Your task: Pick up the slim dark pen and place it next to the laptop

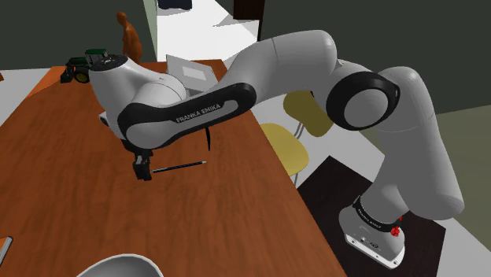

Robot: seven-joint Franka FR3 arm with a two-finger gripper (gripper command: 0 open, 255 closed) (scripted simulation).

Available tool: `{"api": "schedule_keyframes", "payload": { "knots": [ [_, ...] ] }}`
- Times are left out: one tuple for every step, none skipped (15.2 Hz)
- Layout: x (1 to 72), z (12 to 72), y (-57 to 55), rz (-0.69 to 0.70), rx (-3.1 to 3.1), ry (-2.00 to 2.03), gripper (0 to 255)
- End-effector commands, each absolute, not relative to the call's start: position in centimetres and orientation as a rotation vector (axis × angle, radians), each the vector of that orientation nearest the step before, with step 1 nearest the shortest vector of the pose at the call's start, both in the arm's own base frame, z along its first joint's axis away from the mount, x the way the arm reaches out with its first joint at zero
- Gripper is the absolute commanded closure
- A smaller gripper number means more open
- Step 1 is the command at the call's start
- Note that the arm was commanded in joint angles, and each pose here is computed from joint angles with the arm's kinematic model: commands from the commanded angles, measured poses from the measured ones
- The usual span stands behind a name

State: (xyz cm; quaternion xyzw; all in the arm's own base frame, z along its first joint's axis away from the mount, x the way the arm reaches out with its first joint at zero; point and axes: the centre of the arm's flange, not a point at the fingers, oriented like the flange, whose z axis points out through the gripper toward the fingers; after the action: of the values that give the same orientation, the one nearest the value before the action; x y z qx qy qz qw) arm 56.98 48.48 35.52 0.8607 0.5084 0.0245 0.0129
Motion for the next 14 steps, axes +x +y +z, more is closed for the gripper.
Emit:
{"api": "schedule_keyframes", "payload": {
  "knots": [
    [56.98, 34.40, 48.56, 0.077, 2.682, 1.585, 0],
    [57.01, 33.87, 48.56, 0.077, 2.682, 1.585, 0],
    [57.02, 33.57, 48.56, 0.077, 2.682, 1.585, 0],
    [57.02, 33.57, 48.56, 0.077, 2.682, 1.585, 0],
    [57.02, 33.57, 48.56, 0.077, 2.682, 1.585, 0],
    [57.02, 33.57, 48.56, 0.077, 2.682, 1.585, 0],
    [57.02, 33.57, 48.56, 0.077, 2.682, 1.585, 0],
    [57.02, 33.57, 48.56, 0.077, 2.682, 1.585, 0],
    [57.02, 33.57, 48.56, 0.077, 2.682, 1.585, 0],
    [57.02, 33.57, 48.56, 0.077, 2.682, 1.585, 0],
    [57.03, 33.57, 48.56, 0.077, 2.682, 1.585, 255],
    [57.03, 33.57, 48.56, 0.077, 2.682, 1.585, 255],
    [57.03, 33.57, 48.56, 0.077, 2.682, 1.585, 255],
    [57.00, 33.65, 48.54, 0.077, 2.682, 1.585, 255]
  ]
}}
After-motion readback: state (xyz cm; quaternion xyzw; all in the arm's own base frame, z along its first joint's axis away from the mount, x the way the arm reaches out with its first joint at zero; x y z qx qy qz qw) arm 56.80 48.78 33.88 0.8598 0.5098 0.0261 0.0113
